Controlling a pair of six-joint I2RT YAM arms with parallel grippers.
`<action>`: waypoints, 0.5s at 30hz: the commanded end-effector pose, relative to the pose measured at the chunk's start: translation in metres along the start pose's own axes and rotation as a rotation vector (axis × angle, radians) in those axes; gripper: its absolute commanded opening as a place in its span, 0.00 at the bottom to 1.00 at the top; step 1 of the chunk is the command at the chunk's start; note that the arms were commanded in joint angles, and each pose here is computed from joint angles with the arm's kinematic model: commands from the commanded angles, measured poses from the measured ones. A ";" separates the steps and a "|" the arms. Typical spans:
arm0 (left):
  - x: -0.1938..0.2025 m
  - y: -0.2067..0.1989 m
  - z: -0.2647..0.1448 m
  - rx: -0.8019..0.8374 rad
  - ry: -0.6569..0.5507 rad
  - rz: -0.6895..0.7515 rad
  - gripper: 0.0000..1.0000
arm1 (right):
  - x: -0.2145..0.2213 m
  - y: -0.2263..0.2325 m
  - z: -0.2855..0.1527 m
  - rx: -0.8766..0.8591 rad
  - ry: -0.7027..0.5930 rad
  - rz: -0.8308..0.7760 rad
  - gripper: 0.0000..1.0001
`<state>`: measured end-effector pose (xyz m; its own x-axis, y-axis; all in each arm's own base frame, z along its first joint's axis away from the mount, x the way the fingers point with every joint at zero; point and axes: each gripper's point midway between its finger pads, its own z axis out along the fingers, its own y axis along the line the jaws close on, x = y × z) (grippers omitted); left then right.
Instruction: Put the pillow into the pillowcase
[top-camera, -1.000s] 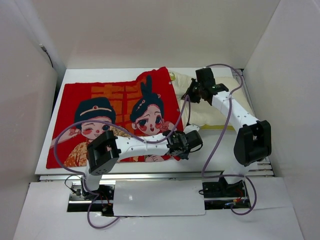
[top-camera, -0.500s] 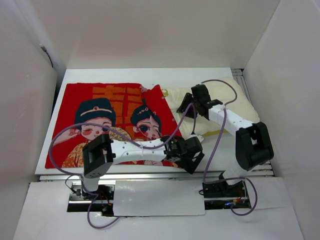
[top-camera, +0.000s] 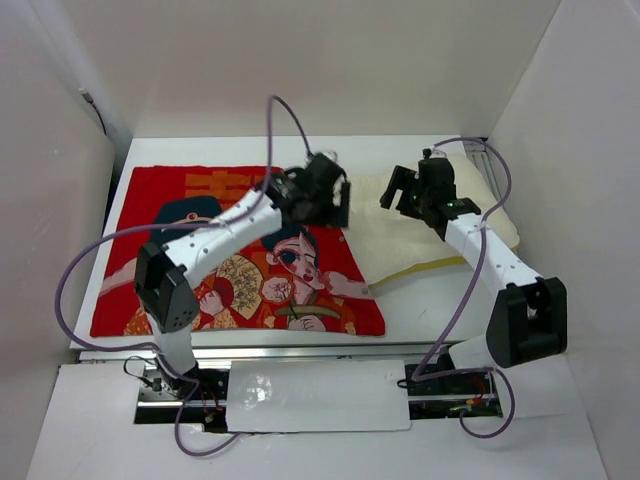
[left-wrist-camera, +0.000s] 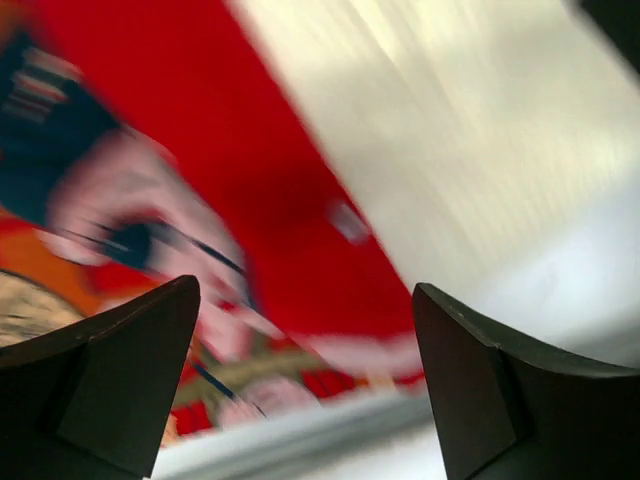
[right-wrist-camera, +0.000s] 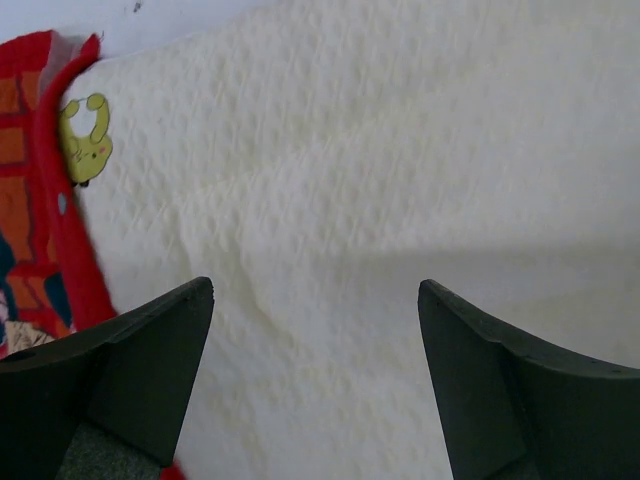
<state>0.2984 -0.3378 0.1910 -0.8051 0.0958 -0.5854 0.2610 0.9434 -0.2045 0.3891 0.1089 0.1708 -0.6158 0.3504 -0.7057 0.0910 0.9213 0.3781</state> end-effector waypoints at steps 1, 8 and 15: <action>-0.065 0.060 0.011 -0.141 -0.092 -0.092 1.00 | -0.049 0.010 0.001 -0.061 -0.120 -0.117 0.90; -0.152 0.113 0.065 -0.202 -0.159 -0.101 0.99 | -0.069 0.041 0.045 -0.211 -0.131 -0.342 0.90; -0.142 0.114 0.108 -0.072 -0.127 -0.105 0.93 | -0.055 0.076 0.065 -0.432 -0.162 -0.490 0.90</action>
<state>0.4956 -0.2573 0.1582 -0.7729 -0.0611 -0.6316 0.0418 0.9883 -0.1467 0.4689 0.1419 0.1655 -0.5534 0.0231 -0.8326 -0.3204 0.9168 0.2385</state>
